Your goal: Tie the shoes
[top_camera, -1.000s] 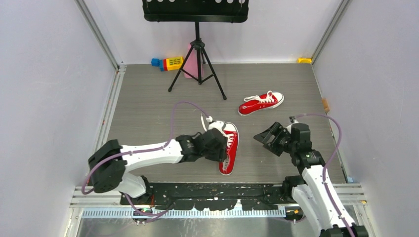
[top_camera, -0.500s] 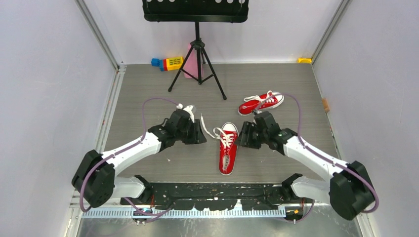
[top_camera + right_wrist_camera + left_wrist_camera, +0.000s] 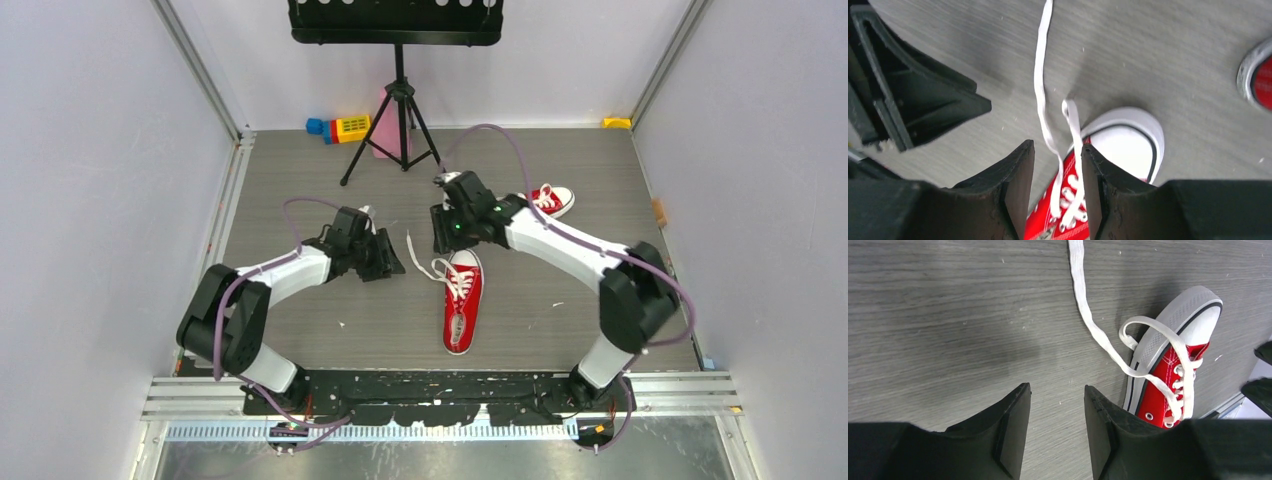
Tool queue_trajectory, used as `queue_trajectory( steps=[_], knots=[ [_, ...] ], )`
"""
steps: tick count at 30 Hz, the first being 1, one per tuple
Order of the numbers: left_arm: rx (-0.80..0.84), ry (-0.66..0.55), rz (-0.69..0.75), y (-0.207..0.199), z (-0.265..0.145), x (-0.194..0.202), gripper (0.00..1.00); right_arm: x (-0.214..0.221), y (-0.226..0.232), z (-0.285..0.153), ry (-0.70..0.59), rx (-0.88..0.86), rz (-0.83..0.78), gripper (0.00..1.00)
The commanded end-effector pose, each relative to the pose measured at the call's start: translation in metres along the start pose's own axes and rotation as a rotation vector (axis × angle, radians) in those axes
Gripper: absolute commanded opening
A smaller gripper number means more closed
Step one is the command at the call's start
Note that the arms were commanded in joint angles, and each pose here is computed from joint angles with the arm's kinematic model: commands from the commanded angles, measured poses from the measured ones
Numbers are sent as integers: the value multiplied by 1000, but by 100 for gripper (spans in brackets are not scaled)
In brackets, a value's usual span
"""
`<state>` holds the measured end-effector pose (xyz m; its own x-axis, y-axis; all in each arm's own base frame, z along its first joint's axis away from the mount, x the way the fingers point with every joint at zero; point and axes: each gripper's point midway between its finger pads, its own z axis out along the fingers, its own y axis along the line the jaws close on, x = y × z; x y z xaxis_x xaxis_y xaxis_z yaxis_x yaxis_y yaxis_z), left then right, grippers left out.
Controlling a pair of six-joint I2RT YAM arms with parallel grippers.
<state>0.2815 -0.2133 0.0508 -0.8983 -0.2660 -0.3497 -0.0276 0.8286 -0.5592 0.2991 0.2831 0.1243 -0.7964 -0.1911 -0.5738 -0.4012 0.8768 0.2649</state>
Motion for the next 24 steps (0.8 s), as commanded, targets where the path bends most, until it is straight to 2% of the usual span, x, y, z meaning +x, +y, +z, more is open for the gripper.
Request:
queue_trajectory(
  steps=[1, 8, 17, 24],
  knots=[
    [70, -50, -1, -18, -1, -28, 46, -15, -2, 16, 61, 81, -189, 44],
    [55, -78, -18, 3, -10, -35, 47, -19, 0, 46, 155, 130, -349, 50],
    [116, -92, 11, -2, -17, -37, 49, 7, -6, 68, 322, 133, -457, 52],
    [117, -80, 25, -3, -21, -37, 48, 20, -1, 78, 372, 92, -461, 37]
  ],
)
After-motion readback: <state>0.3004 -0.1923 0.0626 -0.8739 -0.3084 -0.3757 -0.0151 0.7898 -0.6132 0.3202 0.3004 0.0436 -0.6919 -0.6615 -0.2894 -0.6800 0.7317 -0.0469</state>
